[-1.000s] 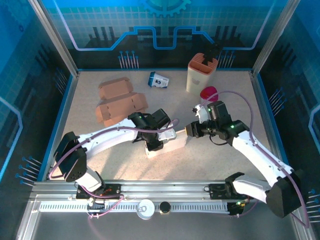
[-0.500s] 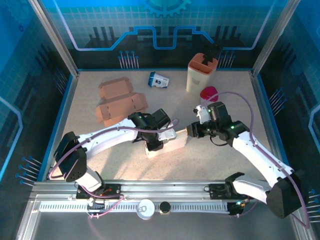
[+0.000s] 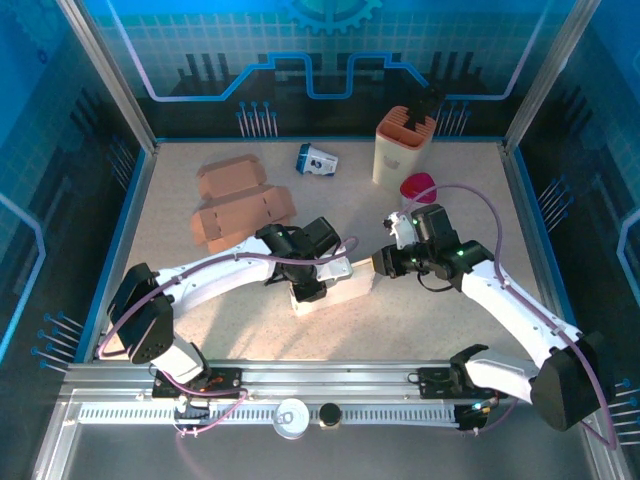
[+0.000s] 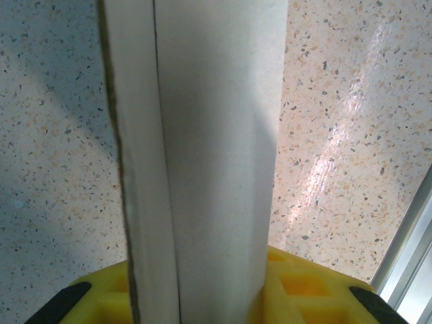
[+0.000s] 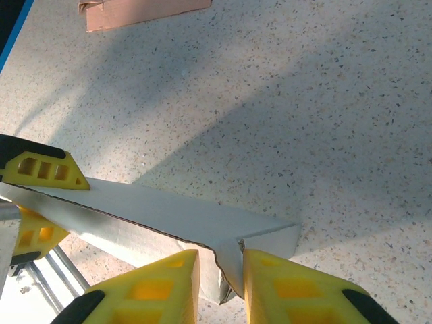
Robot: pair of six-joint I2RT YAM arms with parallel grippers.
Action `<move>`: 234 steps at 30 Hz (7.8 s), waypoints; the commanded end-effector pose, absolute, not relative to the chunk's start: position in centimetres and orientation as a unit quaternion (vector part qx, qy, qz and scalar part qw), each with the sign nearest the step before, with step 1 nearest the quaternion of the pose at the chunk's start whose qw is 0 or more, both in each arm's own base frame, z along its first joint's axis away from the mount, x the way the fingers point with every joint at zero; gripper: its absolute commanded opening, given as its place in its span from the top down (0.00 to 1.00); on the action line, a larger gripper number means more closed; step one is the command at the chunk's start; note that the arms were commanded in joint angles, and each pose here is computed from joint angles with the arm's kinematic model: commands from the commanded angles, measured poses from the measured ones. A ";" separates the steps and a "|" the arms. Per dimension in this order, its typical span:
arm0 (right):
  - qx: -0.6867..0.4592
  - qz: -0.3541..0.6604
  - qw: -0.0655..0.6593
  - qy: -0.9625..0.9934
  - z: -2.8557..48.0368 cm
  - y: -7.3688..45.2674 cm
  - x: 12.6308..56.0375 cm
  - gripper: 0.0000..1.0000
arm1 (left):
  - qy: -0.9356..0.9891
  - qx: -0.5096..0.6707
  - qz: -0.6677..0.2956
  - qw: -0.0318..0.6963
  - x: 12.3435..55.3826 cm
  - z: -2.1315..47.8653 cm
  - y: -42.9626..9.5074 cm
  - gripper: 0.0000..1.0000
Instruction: Fold the paper box
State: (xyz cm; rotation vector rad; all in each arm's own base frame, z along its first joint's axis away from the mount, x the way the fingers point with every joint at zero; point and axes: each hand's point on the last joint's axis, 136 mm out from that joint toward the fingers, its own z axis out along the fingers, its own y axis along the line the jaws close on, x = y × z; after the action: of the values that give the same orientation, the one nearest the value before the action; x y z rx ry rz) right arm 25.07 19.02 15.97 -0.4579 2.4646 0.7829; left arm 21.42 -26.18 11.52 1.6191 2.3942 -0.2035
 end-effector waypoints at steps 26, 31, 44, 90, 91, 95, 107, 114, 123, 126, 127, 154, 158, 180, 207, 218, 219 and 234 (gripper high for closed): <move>-0.181 0.219 0.277 0.918 15.3 19.1 24.8 1.00 | 0.818 0.559 -0.078 0.113 21.0 11.3 -26.0 0.73; -0.176 0.194 0.293 0.919 14.9 19.0 24.5 1.00 | 0.823 0.550 -0.078 0.118 21.6 11.3 -26.0 0.73; -0.147 0.175 0.347 0.910 14.6 19.6 24.0 1.00 | 0.833 0.526 -0.092 0.143 22.6 12.3 -26.2 0.56; -0.130 0.133 0.351 0.918 15.2 20.9 23.8 1.00 | 0.961 0.150 -0.071 0.220 20.6 15.8 -17.8 0.71; -0.129 0.134 0.352 0.917 15.3 20.8 23.8 1.00 | 0.961 0.151 -0.070 0.219 20.6 15.7 -17.8 0.72; -0.129 0.135 0.352 0.917 15.3 20.8 23.7 1.00 | 0.963 0.153 -0.070 0.211 20.6 15.3 -18.0 0.77; -0.128 0.133 0.351 0.918 15.2 20.7 23.7 1.00 | 0.963 0.157 -0.056 0.210 20.9 14.9 -17.9 0.71; -0.128 0.134 0.351 0.918 15.3 20.8 23.8 1.00 | 0.962 0.158 -0.062 0.215 20.5 15.1 -17.6 0.66; -0.127 0.137 0.349 0.918 15.2 20.8 23.8 1.00 | 0.961 0.157 -0.055 0.220 21.3 15.0 -17.9 0.81; -0.127 0.136 0.349 0.918 15.1 20.8 23.8 1.00 | 0.962 0.154 -0.063 0.218 21.3 15.0 -18.2 0.86; -0.126 0.136 0.350 0.918 15.2 20.7 23.8 1.00 | 0.962 0.154 -0.067 0.216 21.3 15.0 -18.4 0.87; -0.133 0.126 0.354 0.917 14.8 21.6 23.9 1.00 | 0.974 0.057 -0.153 0.157 20.7 16.3 -19.3 0.97; -0.137 0.126 0.354 0.917 15.1 21.8 24.0 1.00 | 0.974 0.055 -0.162 0.147 20.5 16.3 -19.5 0.99; -0.137 0.144 0.360 0.912 15.4 22.4 24.1 1.00 | 0.954 -0.007 -0.261 0.149 22.0 17.8 -20.4 1.00; -0.139 0.127 0.394 0.900 15.8 22.0 24.9 1.00 | 0.934 -0.013 -0.338 0.114 23.4 18.4 -21.0 1.00; -0.152 0.115 0.399 0.897 16.3 22.4 25.5 1.00 | 0.930 -0.011 -0.356 0.091 24.1 18.5 -21.1 1.00; -0.154 0.113 0.398 0.897 16.3 22.4 25.5 1.00 | 0.928 -0.009 -0.361 0.090 24.1 18.7 -21.2 1.00; -0.145 0.111 0.395 0.900 16.0 22.3 25.8 1.00 | 0.921 -0.010 -0.382 0.079 23.9 18.7 -21.3 1.00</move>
State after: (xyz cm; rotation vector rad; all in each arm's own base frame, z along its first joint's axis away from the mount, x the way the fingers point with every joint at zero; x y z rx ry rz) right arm 25.89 19.96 14.91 -0.3297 2.3056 0.1680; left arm 23.71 -19.54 16.87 -0.1134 2.8276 -0.9829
